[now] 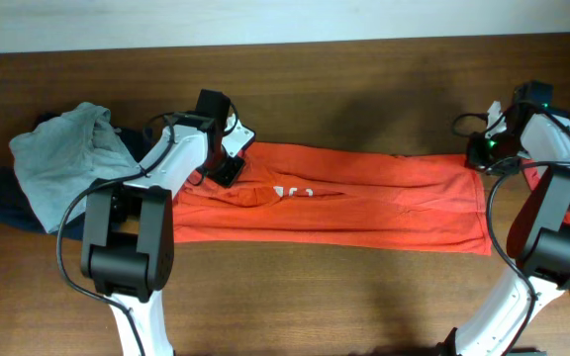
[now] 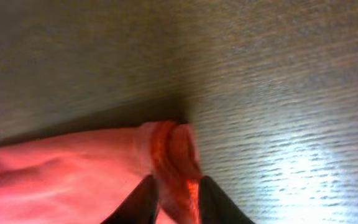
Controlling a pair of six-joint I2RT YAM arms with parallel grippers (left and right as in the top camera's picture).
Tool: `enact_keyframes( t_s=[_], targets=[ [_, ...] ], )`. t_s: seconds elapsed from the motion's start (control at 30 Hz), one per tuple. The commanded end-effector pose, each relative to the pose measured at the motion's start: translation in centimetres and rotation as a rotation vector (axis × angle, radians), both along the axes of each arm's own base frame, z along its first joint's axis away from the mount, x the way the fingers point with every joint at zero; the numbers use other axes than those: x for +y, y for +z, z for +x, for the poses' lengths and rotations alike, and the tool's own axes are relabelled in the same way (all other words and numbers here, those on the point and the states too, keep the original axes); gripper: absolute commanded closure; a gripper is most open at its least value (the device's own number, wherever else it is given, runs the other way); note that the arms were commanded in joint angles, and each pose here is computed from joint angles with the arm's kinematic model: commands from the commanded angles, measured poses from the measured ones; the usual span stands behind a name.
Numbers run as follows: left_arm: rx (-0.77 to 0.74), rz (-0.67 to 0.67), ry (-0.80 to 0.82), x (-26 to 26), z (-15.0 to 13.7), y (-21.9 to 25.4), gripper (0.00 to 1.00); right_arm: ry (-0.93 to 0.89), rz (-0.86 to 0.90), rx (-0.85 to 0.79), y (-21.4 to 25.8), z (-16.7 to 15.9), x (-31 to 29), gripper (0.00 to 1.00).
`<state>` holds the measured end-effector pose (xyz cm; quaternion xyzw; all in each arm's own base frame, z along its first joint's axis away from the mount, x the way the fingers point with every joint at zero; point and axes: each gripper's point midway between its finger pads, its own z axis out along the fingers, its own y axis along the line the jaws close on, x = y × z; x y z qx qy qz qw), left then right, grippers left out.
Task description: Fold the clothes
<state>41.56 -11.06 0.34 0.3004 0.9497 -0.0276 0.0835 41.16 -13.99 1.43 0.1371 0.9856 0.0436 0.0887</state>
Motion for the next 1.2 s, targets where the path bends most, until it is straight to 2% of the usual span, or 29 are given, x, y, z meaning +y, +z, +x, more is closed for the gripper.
enact_keyframes(
  t_s=[0.0,0.4,0.63,0.77,0.87,0.93,1.0,1.07,1.17],
  targets=[
    [0.091,0.033,0.01,0.9,-2.6,-2.4,0.71,-0.056,-0.057,0.005,-0.6,0.2,-1.1,0.92],
    [0.116,0.039,0.01,1.1,-3.4,-3.1,0.72,-0.221,-0.024,-0.076,-0.2,1.0,-4.1,0.92],
    [0.113,0.038,0.015,1.3,-3.3,-3.0,0.73,-0.28,0.042,-0.121,0.1,0.4,-6.5,0.76],
    [0.111,0.037,0.016,1.3,-3.3,-3.0,0.73,-0.278,0.123,-0.153,0.5,0.6,-5.9,0.85],
    [0.113,0.038,0.016,1.3,-3.3,-3.0,0.73,-0.079,0.284,-0.244,1.9,1.7,-2.3,0.67],
    [0.112,0.038,0.016,1.3,-3.3,-3.0,0.73,-0.043,0.288,-0.202,1.5,1.3,-0.9,0.57],
    [0.113,0.037,0.016,1.3,-3.3,-3.0,0.73,0.03,0.269,-0.18,1.3,1.1,0.2,0.53],
    [0.113,0.037,0.016,1.3,-3.3,-3.0,0.73,0.043,0.213,-0.146,0.8,1.0,0.3,0.53],
    [0.113,0.038,0.016,1.3,-3.3,-3.0,0.73,-0.036,0.079,-0.094,0.1,1.1,-1.3,0.54]
  ],
)
